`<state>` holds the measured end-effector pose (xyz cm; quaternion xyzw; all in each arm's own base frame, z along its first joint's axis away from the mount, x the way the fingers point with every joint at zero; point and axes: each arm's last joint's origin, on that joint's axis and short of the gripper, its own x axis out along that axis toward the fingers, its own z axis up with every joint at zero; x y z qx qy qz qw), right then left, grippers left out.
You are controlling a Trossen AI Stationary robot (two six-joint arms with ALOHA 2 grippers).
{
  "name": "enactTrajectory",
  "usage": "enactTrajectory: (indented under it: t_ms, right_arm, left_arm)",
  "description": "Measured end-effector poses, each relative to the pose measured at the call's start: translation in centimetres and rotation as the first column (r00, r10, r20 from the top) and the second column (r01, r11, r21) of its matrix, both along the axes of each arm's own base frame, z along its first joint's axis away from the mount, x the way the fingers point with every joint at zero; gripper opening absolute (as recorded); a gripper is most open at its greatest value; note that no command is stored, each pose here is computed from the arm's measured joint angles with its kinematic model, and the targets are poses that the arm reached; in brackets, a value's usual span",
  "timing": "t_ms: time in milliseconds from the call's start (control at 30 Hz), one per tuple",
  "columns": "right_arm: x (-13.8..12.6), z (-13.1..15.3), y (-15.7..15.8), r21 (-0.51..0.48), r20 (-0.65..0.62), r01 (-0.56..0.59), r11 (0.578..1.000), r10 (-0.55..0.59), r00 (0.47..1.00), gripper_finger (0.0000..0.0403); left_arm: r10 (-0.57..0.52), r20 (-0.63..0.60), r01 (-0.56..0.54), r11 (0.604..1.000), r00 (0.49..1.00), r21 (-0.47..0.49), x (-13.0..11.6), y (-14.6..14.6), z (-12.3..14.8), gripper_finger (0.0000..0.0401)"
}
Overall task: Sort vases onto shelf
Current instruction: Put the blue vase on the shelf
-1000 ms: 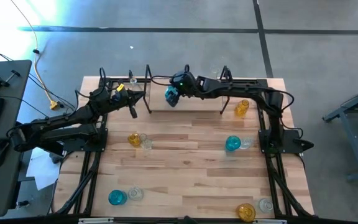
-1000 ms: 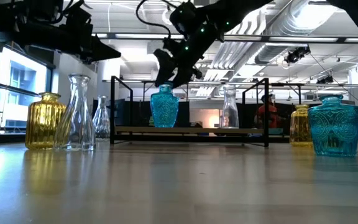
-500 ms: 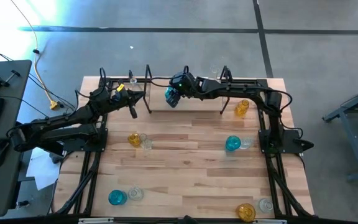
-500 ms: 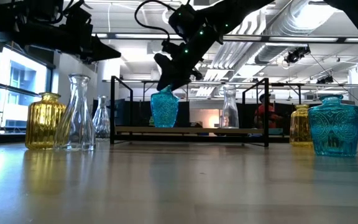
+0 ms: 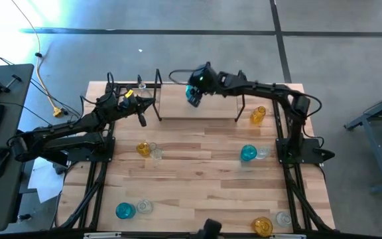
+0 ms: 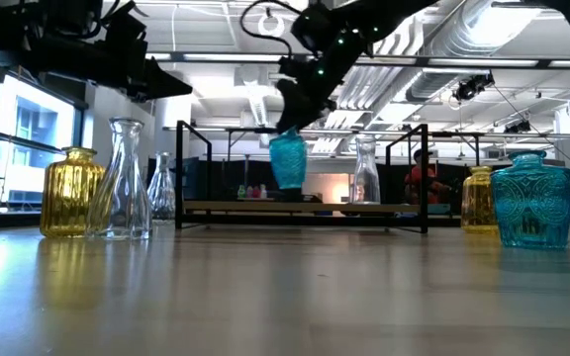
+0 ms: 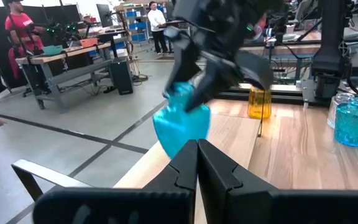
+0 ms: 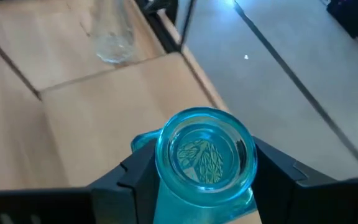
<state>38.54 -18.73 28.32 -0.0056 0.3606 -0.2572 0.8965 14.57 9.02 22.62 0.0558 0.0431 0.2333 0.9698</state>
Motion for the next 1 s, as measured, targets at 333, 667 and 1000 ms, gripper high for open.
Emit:
enactTrajectory:
  t_ms: [333,667,1000]
  right_arm:
    - [-4.9,0.6,-7.0,0.037,0.011,-0.131,0.991,0.131,0.991,0.0173]
    - [-6.4,0.0,-8.9,0.112,0.041,-0.127,0.986,0.123,0.992,0.0174]
    - [-6.3,-0.7,-9.1,0.134,0.029,-0.114,0.984,0.111,0.993,0.0174]
  left_arm:
    - [0.000,-0.001,0.000,1.000,1.000,-0.001,0.0,0.0,0.0,0.0001]
    - [0.000,-0.001,0.000,1.000,1.000,-0.001,0.0,0.0,0.0,0.0000]
    - [-0.036,0.000,0.036,0.999,0.999,-0.003,0.0,-0.1,0.0,0.0000]
